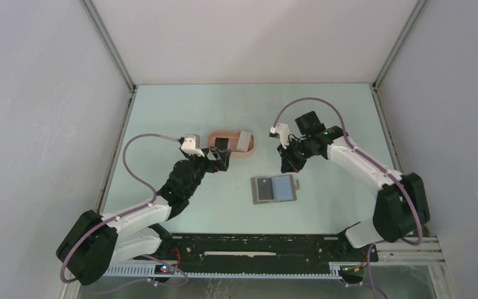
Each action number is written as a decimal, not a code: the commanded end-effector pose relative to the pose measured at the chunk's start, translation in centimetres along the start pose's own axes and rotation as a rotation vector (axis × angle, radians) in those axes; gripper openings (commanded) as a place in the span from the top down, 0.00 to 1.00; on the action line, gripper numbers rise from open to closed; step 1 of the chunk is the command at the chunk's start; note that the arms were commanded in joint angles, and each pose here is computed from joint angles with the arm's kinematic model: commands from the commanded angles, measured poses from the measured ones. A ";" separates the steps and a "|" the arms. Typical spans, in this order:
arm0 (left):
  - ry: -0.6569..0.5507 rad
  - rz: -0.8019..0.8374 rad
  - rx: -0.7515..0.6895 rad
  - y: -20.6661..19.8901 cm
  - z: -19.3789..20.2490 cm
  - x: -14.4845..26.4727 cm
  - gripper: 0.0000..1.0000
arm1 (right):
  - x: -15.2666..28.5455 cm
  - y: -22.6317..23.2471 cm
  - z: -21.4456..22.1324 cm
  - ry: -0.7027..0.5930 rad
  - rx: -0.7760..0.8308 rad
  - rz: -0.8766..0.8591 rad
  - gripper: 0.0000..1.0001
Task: Put the credit cards into the card holder
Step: Pick up the credit card from the storage box.
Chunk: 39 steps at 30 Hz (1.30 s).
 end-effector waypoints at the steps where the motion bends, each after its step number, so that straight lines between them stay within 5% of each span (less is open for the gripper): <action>1: 0.140 0.060 0.060 -2.5 -2.6 -1.9 0.00 | 5.9 0.5 -4.2 -0.189 0.198 0.208 0.96; 5: 0.242 0.033 0.077 -3.0 -3.5 -4.3 0.01 | 10.1 1.5 -6.9 -0.349 0.295 0.329 0.70; 7: 0.262 0.009 0.080 -3.1 -3.9 -5.5 0.02 | 11.0 1.9 -7.6 -0.384 0.286 0.308 0.41; 10: 0.280 -0.038 0.060 -3.5 -4.8 -7.3 0.06 | 11.0 2.5 -8.0 -0.398 0.230 0.176 0.11; 13: 0.297 -0.106 0.039 -3.8 -5.6 -9.5 0.13 | 9.5 1.9 -6.9 -0.381 0.167 0.070 0.01; 18: 0.377 -0.133 0.038 -5.1 -6.0 -13.5 0.26 | 7.4 0.3 -4.8 -0.334 0.067 0.008 0.00; 39: 0.558 -0.114 0.062 -2.1 1.0 -16.1 0.23 | 4.6 -2.3 -3.0 -0.217 -0.010 0.004 0.02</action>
Point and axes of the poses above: each gripper's point midway between its finger pads, its own x axis back along the fingers, its own y axis along the line the jaws close on, z = x × y, the point moved 7 cm from there along x, back along the fingers, and after that the axes turned 13 degrees about x, right-handed, at the moved point
